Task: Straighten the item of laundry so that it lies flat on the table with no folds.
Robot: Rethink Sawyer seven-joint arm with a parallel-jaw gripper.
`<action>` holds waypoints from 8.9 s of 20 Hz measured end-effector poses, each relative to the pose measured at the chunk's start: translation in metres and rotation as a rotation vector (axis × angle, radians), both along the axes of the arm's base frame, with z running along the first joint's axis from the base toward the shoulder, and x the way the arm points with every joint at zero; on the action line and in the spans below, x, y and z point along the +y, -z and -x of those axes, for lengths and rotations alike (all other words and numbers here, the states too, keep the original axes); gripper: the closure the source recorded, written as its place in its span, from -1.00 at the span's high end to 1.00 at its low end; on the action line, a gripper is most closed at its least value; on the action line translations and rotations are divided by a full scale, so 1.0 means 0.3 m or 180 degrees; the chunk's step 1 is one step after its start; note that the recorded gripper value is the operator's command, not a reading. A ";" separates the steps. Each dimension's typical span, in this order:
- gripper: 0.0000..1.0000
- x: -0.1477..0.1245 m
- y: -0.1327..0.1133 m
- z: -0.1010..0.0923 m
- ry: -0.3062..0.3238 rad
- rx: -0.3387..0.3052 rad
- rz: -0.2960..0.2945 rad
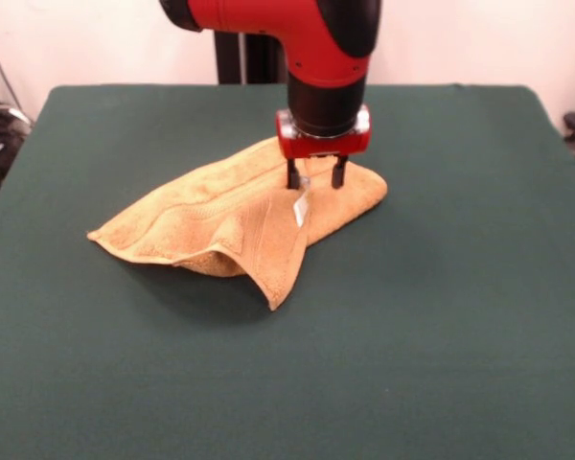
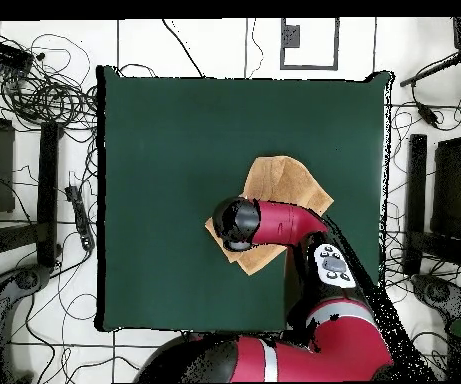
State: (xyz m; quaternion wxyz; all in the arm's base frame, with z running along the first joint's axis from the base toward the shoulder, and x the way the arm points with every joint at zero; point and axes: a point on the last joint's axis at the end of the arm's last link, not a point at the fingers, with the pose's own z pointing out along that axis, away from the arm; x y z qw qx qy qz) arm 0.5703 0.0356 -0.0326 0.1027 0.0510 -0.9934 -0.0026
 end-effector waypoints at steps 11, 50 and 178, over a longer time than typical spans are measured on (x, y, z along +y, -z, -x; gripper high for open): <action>1.00 0.000 0.000 -0.001 0.0000 -0.0001 0.0000; -1.00 -0.005 0.002 -0.009 0.0004 -0.0013 0.0009; -1.00 0.028 0.010 -0.081 0.0008 0.0197 0.0114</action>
